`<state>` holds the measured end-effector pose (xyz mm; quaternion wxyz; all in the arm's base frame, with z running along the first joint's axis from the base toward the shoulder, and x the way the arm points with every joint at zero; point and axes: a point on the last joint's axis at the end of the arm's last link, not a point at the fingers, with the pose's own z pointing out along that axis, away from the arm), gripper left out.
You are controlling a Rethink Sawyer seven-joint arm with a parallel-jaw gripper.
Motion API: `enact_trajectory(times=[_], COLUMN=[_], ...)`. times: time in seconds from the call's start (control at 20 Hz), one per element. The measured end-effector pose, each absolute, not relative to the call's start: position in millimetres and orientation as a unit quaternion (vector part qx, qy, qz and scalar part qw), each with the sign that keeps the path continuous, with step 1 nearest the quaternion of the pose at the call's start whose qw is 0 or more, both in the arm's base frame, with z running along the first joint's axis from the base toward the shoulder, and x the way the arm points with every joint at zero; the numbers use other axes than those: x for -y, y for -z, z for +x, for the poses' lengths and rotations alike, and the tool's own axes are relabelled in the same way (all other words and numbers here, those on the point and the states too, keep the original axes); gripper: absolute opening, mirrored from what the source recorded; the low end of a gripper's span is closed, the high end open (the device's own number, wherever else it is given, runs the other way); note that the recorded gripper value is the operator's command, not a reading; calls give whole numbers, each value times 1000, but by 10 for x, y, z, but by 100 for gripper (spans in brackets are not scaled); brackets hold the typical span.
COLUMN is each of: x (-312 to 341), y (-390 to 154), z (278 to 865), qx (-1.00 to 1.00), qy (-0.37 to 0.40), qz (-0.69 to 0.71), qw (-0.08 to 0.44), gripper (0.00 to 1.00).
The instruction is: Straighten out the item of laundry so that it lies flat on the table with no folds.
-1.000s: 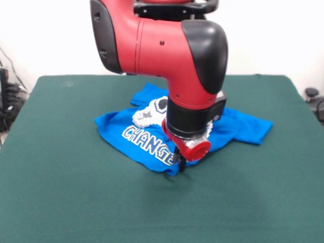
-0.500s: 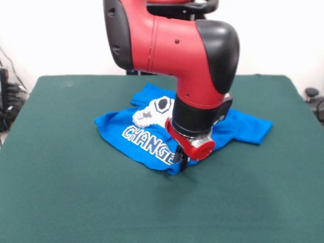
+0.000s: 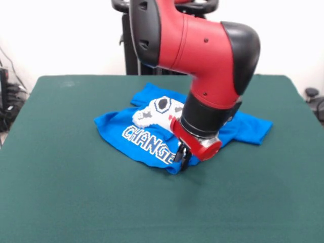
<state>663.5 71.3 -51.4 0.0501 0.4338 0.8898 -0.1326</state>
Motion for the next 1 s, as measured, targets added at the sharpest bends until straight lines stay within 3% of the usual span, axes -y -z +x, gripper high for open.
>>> enact_trajectory(times=[1.0], x=[-542], y=[487], z=[6728], qx=[-862], qy=[98], qz=[497], qw=[0], gripper=[0])
